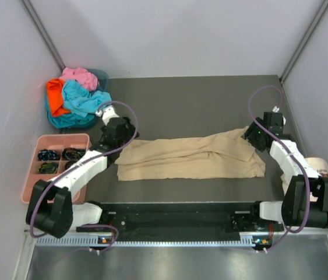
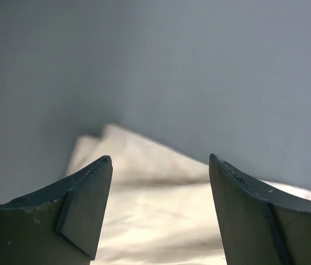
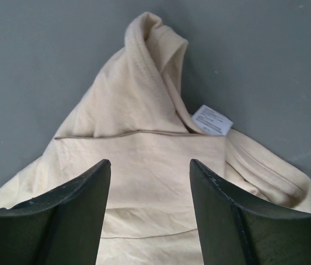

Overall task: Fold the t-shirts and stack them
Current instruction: Fold the other side of the tshirt into a rectangle

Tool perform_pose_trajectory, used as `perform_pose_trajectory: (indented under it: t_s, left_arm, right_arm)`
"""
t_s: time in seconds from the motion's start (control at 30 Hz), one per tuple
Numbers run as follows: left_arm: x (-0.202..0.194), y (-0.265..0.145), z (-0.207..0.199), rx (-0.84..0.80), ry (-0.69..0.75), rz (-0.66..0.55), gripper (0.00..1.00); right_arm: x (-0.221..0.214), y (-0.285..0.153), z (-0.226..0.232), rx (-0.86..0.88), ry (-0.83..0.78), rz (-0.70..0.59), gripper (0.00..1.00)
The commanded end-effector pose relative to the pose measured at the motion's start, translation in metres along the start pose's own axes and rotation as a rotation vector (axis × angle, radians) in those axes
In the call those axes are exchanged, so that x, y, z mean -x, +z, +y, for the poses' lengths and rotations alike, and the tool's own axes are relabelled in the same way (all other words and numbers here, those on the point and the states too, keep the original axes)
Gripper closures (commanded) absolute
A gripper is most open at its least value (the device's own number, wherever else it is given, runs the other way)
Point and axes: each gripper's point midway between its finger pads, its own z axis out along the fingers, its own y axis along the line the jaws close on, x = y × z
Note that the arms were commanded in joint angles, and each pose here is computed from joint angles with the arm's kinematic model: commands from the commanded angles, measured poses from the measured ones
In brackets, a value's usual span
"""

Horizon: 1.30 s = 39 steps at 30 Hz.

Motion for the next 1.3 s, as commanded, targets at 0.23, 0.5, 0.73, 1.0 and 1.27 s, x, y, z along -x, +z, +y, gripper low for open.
perform_pose_trajectory:
  t_s: [0.23, 0.5, 0.73, 1.0, 1.27]
  left_arm:
    - [-0.031, 0.024, -0.194, -0.507, 0.307, 0.074, 0.25]
    - [-0.099, 0.015, -0.292, -0.822, 0.437, 0.146, 0.29]
    - [-0.144, 0.002, -0.331, -0.977, 0.519, 0.168, 0.30]
    - [-0.174, 0.005, -0.349, -1.086, 0.569, 0.181, 0.32]
    - [-0.197, 0.011, -0.356, -1.133, 0.580, 0.198, 0.36]
  right_arm:
    - [0.041, -0.022, 0.016, -0.003, -0.007, -0.112, 0.41]
    - [0.044, -0.042, -0.005, -0.090, 0.037, -0.177, 0.40]
    - [0.039, -0.048, -0.008, -0.088, 0.043, -0.179, 0.40]
    - [0.037, -0.051, -0.008, -0.080, 0.036, -0.174, 0.40]
    - [0.033, -0.050, -0.009, -0.078, 0.029, -0.163, 0.40]
